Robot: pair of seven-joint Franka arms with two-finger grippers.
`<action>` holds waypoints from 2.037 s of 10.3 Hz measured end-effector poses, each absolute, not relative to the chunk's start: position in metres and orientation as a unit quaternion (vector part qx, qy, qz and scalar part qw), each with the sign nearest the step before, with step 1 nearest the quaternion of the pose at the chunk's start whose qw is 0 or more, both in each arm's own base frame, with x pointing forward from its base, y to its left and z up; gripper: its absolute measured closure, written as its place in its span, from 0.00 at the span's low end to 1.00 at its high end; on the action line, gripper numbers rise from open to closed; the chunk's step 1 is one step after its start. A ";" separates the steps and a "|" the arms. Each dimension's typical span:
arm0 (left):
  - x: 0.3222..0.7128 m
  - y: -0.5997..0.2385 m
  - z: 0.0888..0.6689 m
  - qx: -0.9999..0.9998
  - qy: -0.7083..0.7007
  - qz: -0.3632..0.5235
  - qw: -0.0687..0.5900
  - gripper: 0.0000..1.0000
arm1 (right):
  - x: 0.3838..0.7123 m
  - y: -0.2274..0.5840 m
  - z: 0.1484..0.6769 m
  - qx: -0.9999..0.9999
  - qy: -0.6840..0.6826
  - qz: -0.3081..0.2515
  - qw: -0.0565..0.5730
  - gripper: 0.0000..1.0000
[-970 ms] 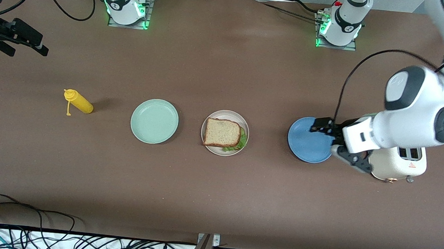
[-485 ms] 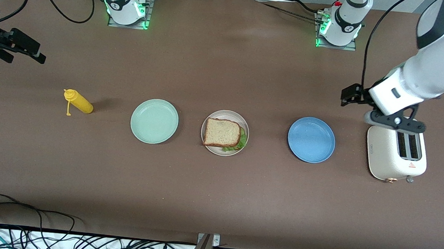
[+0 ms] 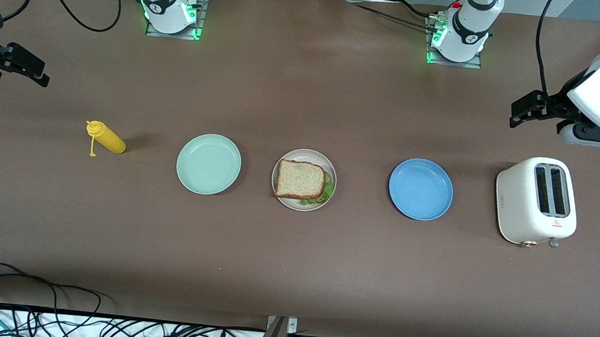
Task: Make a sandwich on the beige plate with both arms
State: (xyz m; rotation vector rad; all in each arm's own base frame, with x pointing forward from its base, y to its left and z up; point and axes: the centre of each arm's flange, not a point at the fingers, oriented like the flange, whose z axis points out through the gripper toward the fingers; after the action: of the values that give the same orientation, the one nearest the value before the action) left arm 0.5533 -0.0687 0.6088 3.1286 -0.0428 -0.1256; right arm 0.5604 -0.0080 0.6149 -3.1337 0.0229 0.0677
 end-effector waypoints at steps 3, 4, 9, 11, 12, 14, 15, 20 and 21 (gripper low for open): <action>0.535 -0.072 0.613 0.999 -0.015 -0.031 0.001 0.00 | 0.563 -0.009 0.589 -0.999 0.008 0.035 0.002 0.00; 0.528 -0.070 0.614 0.999 -0.015 -0.032 0.000 0.00 | 0.564 -0.009 0.590 -0.999 0.008 0.031 0.002 0.00; 0.527 -0.052 0.603 0.999 0.001 -0.038 0.001 0.00 | 0.571 -0.012 0.598 -1.000 0.010 -0.005 0.001 0.00; 0.527 -0.053 0.603 0.999 0.000 -0.038 0.001 0.00 | 0.572 -0.008 0.599 -1.000 0.007 -0.009 0.002 0.00; 0.527 -0.054 0.603 0.999 -0.001 -0.038 0.001 0.00 | 0.572 -0.002 0.599 -1.000 0.001 -0.010 0.002 0.00; 0.527 -0.055 0.603 0.999 -0.001 -0.038 0.001 0.00 | 0.574 0.015 0.597 -1.000 -0.014 -0.011 0.002 0.00; 0.527 -0.055 0.603 0.999 -0.002 -0.037 0.001 0.00 | 0.577 0.017 0.594 -1.000 -0.016 -0.013 0.002 0.00; 0.527 -0.060 0.602 0.999 -0.006 -0.039 0.001 0.00 | 0.584 0.011 0.590 -1.000 -0.010 -0.023 0.001 0.00; 0.528 -0.060 0.601 0.999 -0.006 -0.040 0.001 0.00 | 0.583 0.008 0.590 -1.000 -0.008 -0.022 0.001 0.00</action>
State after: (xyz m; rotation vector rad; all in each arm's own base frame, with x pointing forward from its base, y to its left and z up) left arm 0.5277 -0.0598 0.6011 3.1367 -0.0191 -0.1244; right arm 0.5835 0.0083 0.5900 -3.1385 -0.0247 -0.0706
